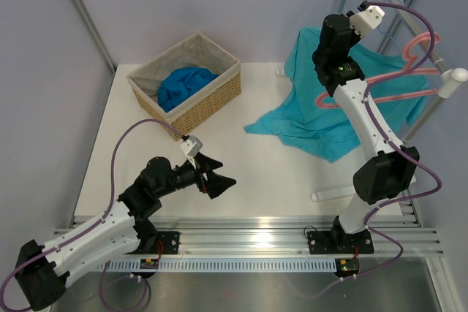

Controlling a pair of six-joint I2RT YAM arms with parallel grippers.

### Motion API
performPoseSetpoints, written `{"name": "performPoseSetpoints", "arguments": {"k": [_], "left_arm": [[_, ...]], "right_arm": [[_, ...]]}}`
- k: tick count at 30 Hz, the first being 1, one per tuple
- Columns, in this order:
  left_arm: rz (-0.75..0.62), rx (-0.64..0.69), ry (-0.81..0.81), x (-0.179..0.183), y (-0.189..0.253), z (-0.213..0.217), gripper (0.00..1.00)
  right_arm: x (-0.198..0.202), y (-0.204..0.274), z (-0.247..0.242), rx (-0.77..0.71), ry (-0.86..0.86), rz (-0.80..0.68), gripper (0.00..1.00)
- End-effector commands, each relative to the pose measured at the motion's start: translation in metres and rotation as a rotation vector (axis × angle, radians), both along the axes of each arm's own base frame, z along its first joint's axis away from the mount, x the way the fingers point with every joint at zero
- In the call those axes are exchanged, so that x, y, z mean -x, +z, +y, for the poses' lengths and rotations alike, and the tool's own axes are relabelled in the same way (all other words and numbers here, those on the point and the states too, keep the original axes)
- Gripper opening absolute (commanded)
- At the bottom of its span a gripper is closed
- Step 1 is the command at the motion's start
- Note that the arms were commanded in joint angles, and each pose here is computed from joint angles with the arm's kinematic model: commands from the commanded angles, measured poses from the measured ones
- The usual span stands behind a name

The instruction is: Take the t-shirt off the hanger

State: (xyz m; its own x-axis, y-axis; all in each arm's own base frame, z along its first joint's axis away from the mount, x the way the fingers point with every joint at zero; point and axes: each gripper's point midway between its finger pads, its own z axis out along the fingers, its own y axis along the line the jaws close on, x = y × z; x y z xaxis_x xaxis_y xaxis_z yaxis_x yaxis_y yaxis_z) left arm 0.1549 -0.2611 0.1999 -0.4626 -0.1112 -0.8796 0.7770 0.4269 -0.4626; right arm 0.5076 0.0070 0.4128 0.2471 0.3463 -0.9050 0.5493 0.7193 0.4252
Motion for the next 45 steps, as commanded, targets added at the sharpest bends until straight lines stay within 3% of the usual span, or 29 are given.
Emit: {"name": "performPoseSetpoints", "arguments": {"k": [1,3,13,14,16,18,30,42,45], "left_arm": [[-0.044,0.05,-0.012,0.002,0.014,-0.002,0.99],[-0.044,0.05,-0.012,0.003,0.014,-0.001,0.99],[-0.046,0.055,-0.002,0.001,0.016,-0.001,0.99],[-0.048,0.056,0.002,0.0,0.017,-0.001,0.99],[-0.042,0.046,0.034,-0.006,0.018,0.001,0.99],[-0.035,0.034,0.054,-0.009,0.023,0.001,0.99],[-0.029,0.038,0.035,-0.009,0.02,-0.003,0.99],[-0.04,0.046,0.014,-0.003,0.02,-0.001,0.99],[-0.043,0.049,0.016,-0.002,0.02,0.0,0.99]], "right_arm": [[0.015,0.036,-0.008,0.01,-0.007,-0.085,0.2],[0.019,0.037,-0.009,0.008,-0.012,-0.092,0.0],[0.037,0.033,-0.025,-0.032,-0.108,-0.063,0.02],[0.037,0.035,-0.026,-0.043,-0.119,-0.057,0.28],[0.044,0.03,-0.03,-0.082,-0.168,-0.024,0.57],[0.043,0.023,-0.031,-0.119,-0.2,-0.02,0.61],[0.035,0.03,-0.038,-0.106,-0.276,-0.053,0.62],[0.007,0.025,-0.038,-0.11,-0.318,-0.108,0.55],[0.002,0.027,-0.037,-0.096,-0.32,-0.106,0.48]]}}
